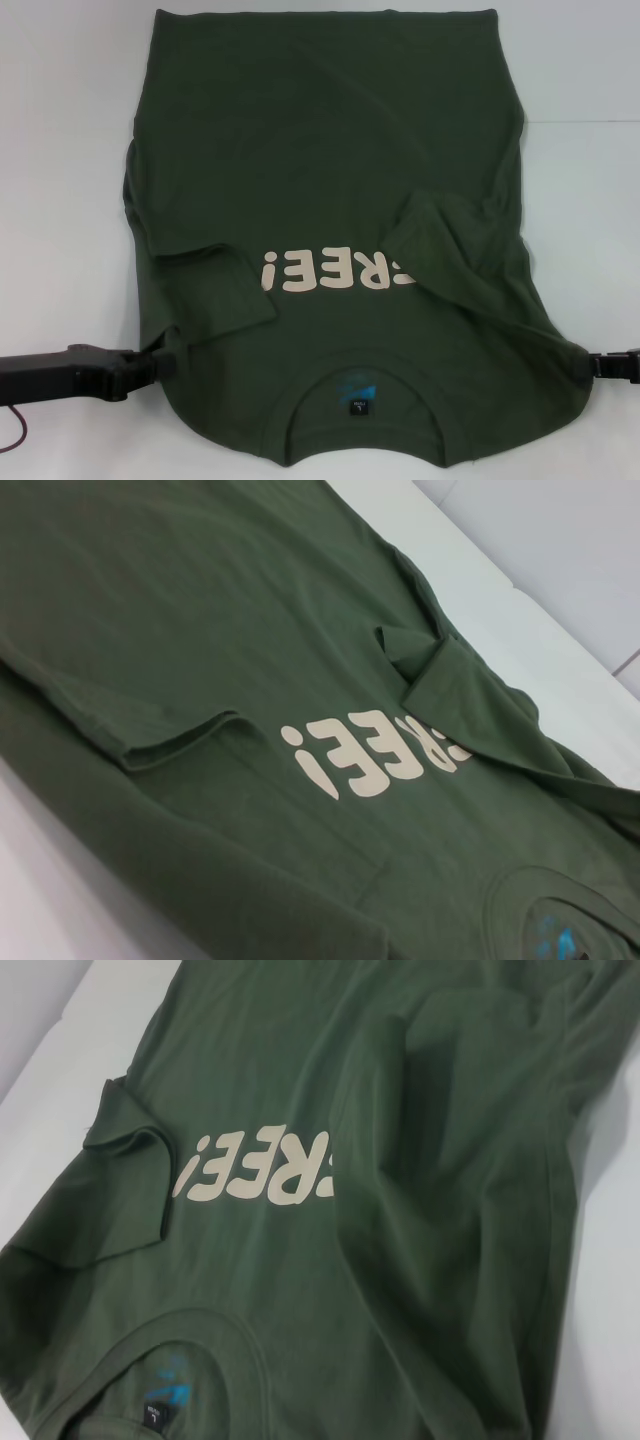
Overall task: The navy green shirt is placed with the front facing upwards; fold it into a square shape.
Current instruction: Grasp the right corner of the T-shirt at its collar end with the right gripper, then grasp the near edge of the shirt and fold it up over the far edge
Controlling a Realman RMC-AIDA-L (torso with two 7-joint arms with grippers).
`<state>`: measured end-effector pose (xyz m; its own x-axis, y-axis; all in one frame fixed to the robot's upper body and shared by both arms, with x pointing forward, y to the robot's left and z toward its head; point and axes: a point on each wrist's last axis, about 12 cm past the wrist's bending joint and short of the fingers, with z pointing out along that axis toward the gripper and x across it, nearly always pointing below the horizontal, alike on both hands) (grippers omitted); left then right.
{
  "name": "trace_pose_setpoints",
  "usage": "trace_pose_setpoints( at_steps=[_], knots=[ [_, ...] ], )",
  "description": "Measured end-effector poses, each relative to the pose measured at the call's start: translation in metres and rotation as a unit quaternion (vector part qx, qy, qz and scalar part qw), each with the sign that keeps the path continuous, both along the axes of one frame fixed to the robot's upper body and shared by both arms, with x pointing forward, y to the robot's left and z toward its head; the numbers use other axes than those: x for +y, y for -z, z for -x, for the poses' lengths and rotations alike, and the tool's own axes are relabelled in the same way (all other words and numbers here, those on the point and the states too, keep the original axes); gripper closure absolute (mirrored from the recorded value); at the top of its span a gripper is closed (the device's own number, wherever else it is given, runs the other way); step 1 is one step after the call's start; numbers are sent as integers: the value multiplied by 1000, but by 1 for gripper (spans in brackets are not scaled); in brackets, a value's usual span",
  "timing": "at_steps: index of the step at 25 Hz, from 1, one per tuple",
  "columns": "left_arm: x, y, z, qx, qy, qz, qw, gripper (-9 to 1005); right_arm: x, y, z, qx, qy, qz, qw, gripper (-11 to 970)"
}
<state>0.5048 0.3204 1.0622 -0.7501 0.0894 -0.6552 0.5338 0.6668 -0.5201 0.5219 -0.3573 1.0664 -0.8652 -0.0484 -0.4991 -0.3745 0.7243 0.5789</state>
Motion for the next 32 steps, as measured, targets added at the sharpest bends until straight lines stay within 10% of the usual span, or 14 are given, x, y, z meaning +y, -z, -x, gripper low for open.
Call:
trace_pose_setpoints(
  at_steps=[15, 32],
  knots=[
    [4, -4, 3, -1, -17, 29, 999, 927, -3, 9, 16, -13, 7, -20, 1000, 909],
    [24, 2, 32, 9, -67, 70, 995, 926, -19, 19, 57, -56, 31, -60, 996, 909]
  ],
)
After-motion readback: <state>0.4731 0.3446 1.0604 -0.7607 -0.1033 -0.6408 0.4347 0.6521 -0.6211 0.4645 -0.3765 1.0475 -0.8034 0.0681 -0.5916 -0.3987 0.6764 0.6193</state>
